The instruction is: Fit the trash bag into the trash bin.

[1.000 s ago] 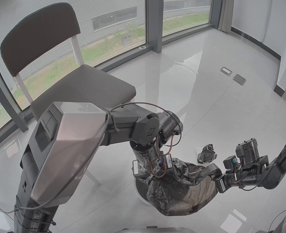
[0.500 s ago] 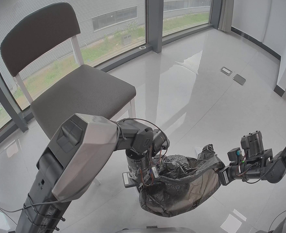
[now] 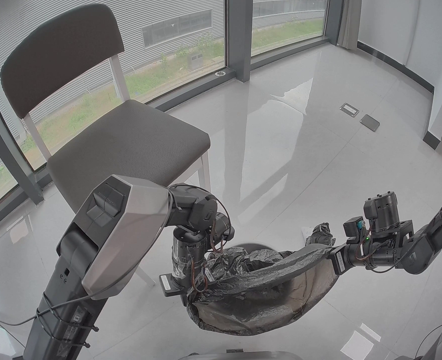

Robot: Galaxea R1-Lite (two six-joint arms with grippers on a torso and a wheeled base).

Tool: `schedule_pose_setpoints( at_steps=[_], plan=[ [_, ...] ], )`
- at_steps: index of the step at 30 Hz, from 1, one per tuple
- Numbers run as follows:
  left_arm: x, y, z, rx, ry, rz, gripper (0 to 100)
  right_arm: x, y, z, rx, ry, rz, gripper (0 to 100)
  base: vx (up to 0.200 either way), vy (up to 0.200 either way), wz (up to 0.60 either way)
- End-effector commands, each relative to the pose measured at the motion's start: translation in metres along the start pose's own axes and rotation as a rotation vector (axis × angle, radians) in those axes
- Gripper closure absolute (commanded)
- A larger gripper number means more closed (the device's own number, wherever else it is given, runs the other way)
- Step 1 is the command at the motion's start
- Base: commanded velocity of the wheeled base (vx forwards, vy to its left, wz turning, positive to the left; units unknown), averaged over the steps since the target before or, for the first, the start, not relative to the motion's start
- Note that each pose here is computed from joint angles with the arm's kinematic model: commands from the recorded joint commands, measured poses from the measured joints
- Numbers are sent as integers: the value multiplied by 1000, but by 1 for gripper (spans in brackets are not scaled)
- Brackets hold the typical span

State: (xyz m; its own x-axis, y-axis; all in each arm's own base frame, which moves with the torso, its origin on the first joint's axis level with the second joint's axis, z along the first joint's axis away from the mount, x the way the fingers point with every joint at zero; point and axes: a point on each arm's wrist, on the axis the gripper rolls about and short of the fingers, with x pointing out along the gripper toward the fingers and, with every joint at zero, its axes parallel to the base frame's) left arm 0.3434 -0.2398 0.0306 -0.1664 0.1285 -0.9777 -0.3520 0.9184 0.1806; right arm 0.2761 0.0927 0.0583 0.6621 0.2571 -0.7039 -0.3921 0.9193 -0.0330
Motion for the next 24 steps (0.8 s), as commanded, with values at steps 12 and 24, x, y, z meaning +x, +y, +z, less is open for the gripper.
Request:
schedule_pose_setpoints(
  at_steps=[12,24],
  plan=[
    [-53,-10,-21,64,-237,-182,100,1,13,-5,-20,15,31,100,0,0,0],
    [-51,-18,-22,182,-317,-170,100,3,11,-6,-17,19,55,100,0,0,0]
  ],
)
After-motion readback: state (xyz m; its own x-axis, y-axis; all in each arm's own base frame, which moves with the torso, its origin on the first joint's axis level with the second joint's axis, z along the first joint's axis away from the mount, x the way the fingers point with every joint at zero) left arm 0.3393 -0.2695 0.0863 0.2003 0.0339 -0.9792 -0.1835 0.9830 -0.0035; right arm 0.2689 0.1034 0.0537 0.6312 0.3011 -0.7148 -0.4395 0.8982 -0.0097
